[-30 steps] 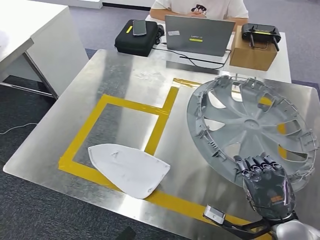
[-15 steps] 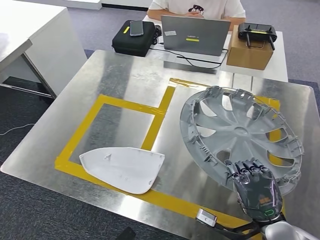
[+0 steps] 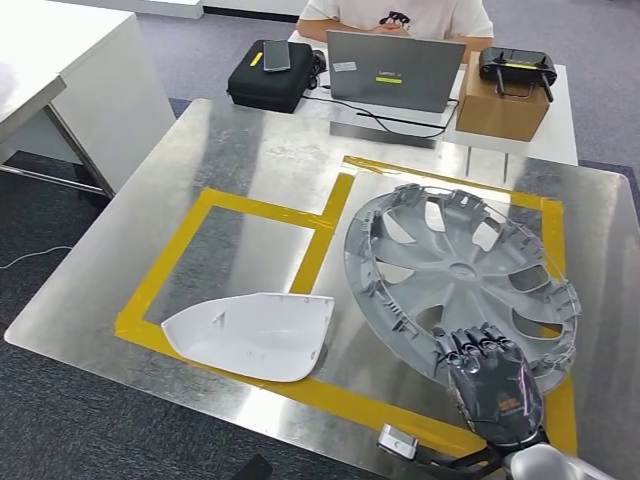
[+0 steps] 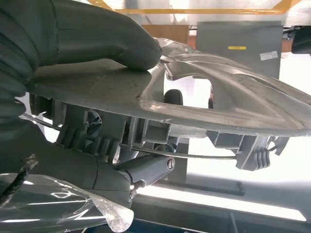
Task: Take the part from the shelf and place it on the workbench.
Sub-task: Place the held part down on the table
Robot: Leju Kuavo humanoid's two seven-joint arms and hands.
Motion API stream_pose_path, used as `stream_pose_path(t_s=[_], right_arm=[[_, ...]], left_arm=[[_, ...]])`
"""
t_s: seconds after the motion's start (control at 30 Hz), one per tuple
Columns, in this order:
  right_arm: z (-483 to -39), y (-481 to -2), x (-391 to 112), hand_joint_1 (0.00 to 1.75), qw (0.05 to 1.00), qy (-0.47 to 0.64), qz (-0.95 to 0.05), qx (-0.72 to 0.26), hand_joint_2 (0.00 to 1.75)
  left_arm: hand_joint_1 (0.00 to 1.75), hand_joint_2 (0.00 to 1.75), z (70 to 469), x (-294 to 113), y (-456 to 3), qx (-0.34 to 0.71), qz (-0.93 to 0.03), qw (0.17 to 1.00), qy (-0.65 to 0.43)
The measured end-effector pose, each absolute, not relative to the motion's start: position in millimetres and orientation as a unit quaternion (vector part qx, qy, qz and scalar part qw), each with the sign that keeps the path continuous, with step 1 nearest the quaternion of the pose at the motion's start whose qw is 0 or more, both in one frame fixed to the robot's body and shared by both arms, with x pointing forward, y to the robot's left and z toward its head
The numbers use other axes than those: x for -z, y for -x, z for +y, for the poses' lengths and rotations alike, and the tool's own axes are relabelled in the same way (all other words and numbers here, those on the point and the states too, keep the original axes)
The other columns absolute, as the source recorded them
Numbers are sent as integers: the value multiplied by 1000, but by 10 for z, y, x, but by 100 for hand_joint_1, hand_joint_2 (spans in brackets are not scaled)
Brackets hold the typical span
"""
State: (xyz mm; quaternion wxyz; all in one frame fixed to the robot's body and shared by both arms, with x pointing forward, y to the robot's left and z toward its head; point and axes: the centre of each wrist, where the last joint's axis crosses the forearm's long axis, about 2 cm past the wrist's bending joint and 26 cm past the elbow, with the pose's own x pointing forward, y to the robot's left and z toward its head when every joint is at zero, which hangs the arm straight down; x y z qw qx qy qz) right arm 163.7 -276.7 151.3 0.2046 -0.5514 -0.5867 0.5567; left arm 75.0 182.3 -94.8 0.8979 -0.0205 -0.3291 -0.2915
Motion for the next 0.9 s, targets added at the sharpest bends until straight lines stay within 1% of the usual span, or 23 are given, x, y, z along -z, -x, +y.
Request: stream_pose_path(t_s=[0.13,0.23,0.33,0.5,0.67,0.9], right_arm=[[-2716,-1595,-1462,175,209,541,-591,-560,175],[-2689,-1558,-1416,175,213,534,-590,-567,175],[-2668,-1514,-1366,175,213,519,-589,-581,175],[-2673,-1406,-1278,175,228,486,-582,-610,175],[-2686,-1350,-1247,175,266,494,-573,-597,175],[-2657,-1307,-1231,175,291,494,-576,-582,175]], left_arm=[[0,0,2097,1011,-693,279,-347,895,32],[0,0,2312,1049,-644,275,-345,897,28],[0,0,2445,1066,-625,273,-341,900,18],[0,0,2493,1075,-589,271,-337,902,12],[0,0,2530,1080,-572,267,-334,904,7],[0,0,2555,1083,-569,270,-332,904,4]])
